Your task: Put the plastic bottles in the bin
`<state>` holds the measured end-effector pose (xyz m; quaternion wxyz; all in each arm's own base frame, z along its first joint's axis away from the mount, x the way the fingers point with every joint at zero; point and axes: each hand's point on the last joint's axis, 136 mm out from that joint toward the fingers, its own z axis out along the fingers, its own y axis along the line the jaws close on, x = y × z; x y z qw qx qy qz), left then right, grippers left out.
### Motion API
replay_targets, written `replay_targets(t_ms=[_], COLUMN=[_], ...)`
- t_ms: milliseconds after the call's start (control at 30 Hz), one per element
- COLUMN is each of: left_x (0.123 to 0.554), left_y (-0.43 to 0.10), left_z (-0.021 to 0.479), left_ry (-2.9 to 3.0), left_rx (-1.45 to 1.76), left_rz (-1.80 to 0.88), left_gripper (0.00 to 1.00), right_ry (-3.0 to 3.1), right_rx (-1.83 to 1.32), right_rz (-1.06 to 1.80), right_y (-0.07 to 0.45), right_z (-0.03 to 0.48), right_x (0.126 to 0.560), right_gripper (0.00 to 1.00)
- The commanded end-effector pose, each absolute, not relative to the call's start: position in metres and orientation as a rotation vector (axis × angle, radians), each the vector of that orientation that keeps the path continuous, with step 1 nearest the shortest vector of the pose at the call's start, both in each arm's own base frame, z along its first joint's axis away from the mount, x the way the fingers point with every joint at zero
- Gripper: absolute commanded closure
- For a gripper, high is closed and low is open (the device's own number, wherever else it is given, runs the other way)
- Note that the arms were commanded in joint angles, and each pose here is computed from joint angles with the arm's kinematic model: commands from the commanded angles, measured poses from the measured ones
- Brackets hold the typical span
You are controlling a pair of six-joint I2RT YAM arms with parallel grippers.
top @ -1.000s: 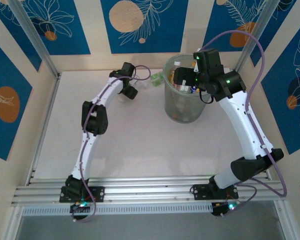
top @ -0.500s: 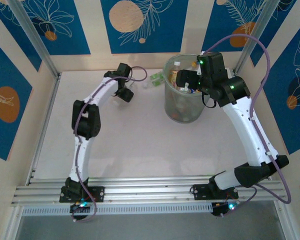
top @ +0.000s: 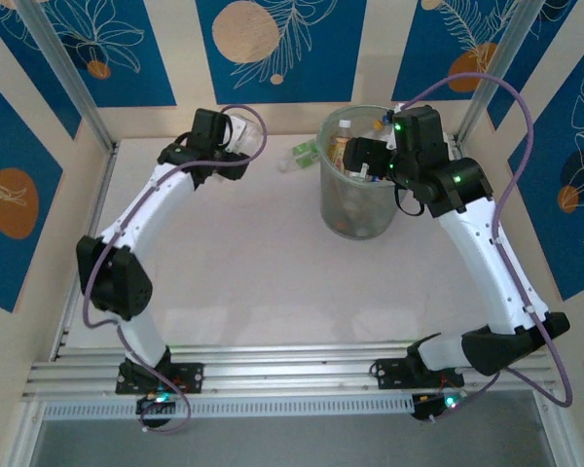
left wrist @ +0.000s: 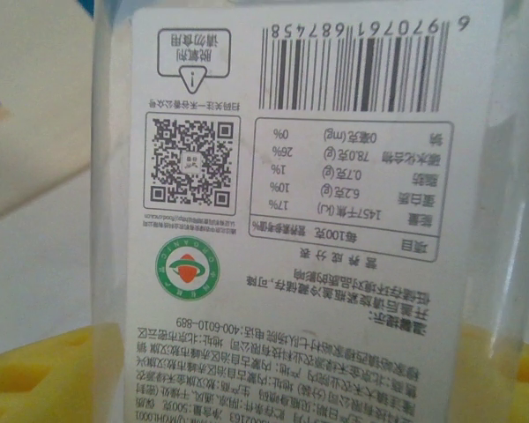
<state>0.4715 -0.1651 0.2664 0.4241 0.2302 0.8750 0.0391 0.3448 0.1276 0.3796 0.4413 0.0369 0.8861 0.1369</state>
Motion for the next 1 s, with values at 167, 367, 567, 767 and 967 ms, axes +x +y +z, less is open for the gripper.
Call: replay_targets(t_ms=[167,367,567,767,967], left_x=[0.432,0.405,0.399,0.386,0.395], left_y=[-0.235,-0.288,-0.346,-0.413,-0.457], left_z=[0.368,0.421,0.431,0.426,0.411], left_ry=[1.796,1.593,1.513,1.459,1.441], left_rx=[0.695,0.781,0.877,1.013,1.085], left_rz=[-0.045,-0.144,-0.181,-0.168,-0.113], left_gripper=[0.31,0.31,0.31,0.31,0.30], right_ry=[2.093,1.950,1.703,1.517,1.458], right_rx=[0.055,0.004,-0.047,-0.007,0.015], right_rz=[0.486,0.555,0.600,0.562,0.536], right_y=[0.139,0.138,0.123,0.087,0.068], right_z=[0.417,0.451,0.490,0.513,0.523], right_x=[0.322,0.293,0.254,0.214,0.190], right_gripper=[0.01,0.01,0.01,0.01,0.01])
